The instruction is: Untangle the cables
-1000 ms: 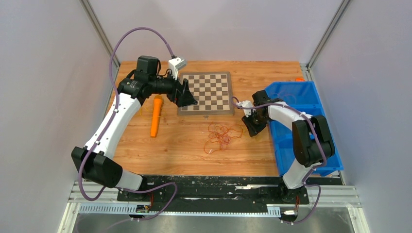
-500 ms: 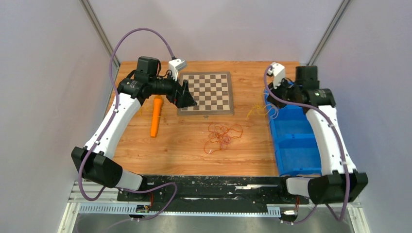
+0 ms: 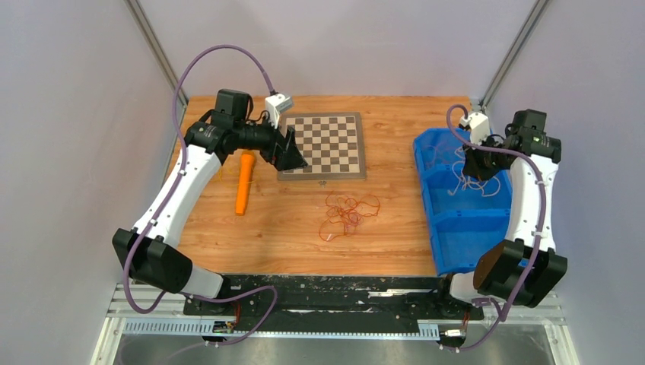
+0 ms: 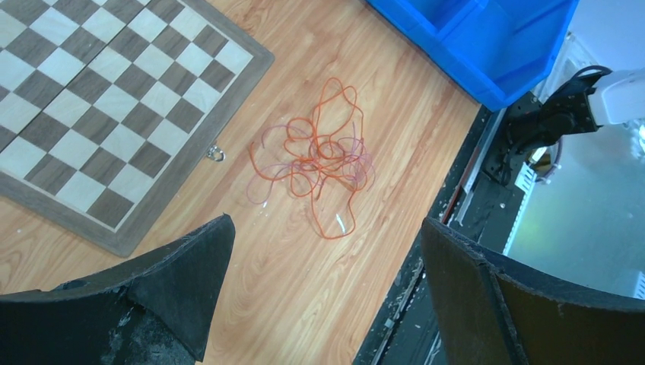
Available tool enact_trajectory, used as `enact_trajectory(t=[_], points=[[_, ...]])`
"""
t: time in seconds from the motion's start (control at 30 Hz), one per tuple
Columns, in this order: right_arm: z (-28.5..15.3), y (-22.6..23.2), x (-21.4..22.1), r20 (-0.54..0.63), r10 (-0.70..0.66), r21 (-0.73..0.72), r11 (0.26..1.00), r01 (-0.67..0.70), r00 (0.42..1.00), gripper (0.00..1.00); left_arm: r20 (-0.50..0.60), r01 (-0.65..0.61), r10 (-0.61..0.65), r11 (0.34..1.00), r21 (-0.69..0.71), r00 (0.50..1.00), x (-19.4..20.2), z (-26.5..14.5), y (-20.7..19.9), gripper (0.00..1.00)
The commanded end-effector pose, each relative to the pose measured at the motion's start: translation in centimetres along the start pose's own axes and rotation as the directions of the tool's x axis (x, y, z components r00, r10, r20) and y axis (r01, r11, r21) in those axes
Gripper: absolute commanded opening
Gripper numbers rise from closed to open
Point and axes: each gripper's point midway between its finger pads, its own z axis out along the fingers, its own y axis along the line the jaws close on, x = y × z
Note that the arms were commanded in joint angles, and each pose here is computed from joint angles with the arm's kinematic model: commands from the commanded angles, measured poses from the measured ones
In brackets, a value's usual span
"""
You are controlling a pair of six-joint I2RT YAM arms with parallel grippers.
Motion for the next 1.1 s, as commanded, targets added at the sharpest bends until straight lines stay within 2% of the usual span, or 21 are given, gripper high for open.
enact_trajectory(t=[0.0,0.03,0.07,0.13,0.17,0.23,0.3,0.4,0.47,0.57,0.63,0.8,0.9,1.0,1.07], points=[[2.7,-2.1,3.4,-0.065,-0.051,0.017,0.998,0.052,0.997,0.0,-0.03,-0.038,0.036,0.997,-0.066,0.999,0.3,-0.7,1.0,1.0],[3.6,-2.6,4.2,-0.081,-0.034,0.025,0.999,0.036,0.996,0.06,-0.042,-0.03,0.026,0.995,-0.091,0.999,0.7,-0.8,1.5,1.0],[4.2,-2.9,4.8,-0.099,-0.012,0.029,0.999,0.015,0.995,0.2,-0.052,-0.005,-0.002,0.99,-0.141,0.999,1.4,-1.3,2.8,1.0],[4.8,-3.3,5.0,-0.115,0.042,0.029,0.999,-0.038,0.993,0.62,-0.018,0.079,-0.085,0.972,-0.219,0.996,2.1,-2.8,5.5,1.0],[4.7,-3.5,4.7,-0.11,0.061,0.033,0.998,-0.057,0.992,0.73,0.006,0.107,-0.109,0.963,-0.248,0.994,2.1,-3.5,6.7,1.0],[4.0,-3.7,3.3,-0.075,0.075,0.041,0.997,-0.072,0.994,0.83,0.061,0.21,-0.202,0.904,-0.371,0.977,2.8,-6.3,11.5,1.0],[2.9,-3.4,1.0,-0.012,0.079,0.045,0.996,-0.078,0.997,0.88,0.111,0.298,-0.282,0.806,-0.511,0.953,4.1,-10.0,16.7,1.0],[1.6,-2.0,-2.5,0.092,0.095,0.015,0.995,-0.096,0.991,0.93,0.174,0.392,-0.376,0.649,-0.652,0.91,7.0,-14.6,22.8,1.0],[1.2,-0.8,-4.3,0.131,0.103,-0.007,0.995,-0.103,0.986,0.94,0.222,0.46,-0.445,0.55,-0.697,0.868,9.1,-16.2,25.9,1.0],[0.9,0.4,-5.6,0.145,0.117,-0.017,0.993,-0.116,0.982,0.96,0.298,0.562,-0.556,0.394,-0.728,0.776,12.3,-17.1,29.8,1.0],[0.8,0.8,-5.9,0.146,0.118,-0.013,0.993,-0.118,0.982,0.97,0.315,0.572,-0.587,0.323,-0.754,0.746,14.0,-17.0,31.5,1.0],[0.9,1.5,-5.6,0.132,0.152,-0.016,0.988,-0.151,0.979,0.97,0.289,0.578,-0.617,0.336,-0.744,0.732,16.3,-15.1,33.8,1.0],[0.9,1.8,-5.4,0.128,0.17,-0.018,0.985,-0.169,0.977,0.97,0.265,0.607,-0.661,0.36,-0.709,0.702,17.8,-13.2,34.6,1.0],[0.9,2.0,-5.4,0.126,0.183,-0.016,0.983,-0.182,0.975,0.98,0.254,0.626,-0.696,0.35,-0.697,0.672,19.0,-11.8,35.4,1.0],[0.9,2.0,-5.5,0.125,0.19,-0.014,0.982,-0.19,0.974,0.98,0.244,0.611,-0.696,0.343,-0.713,0.676,19.3,-11.1,35.7,1.0]])
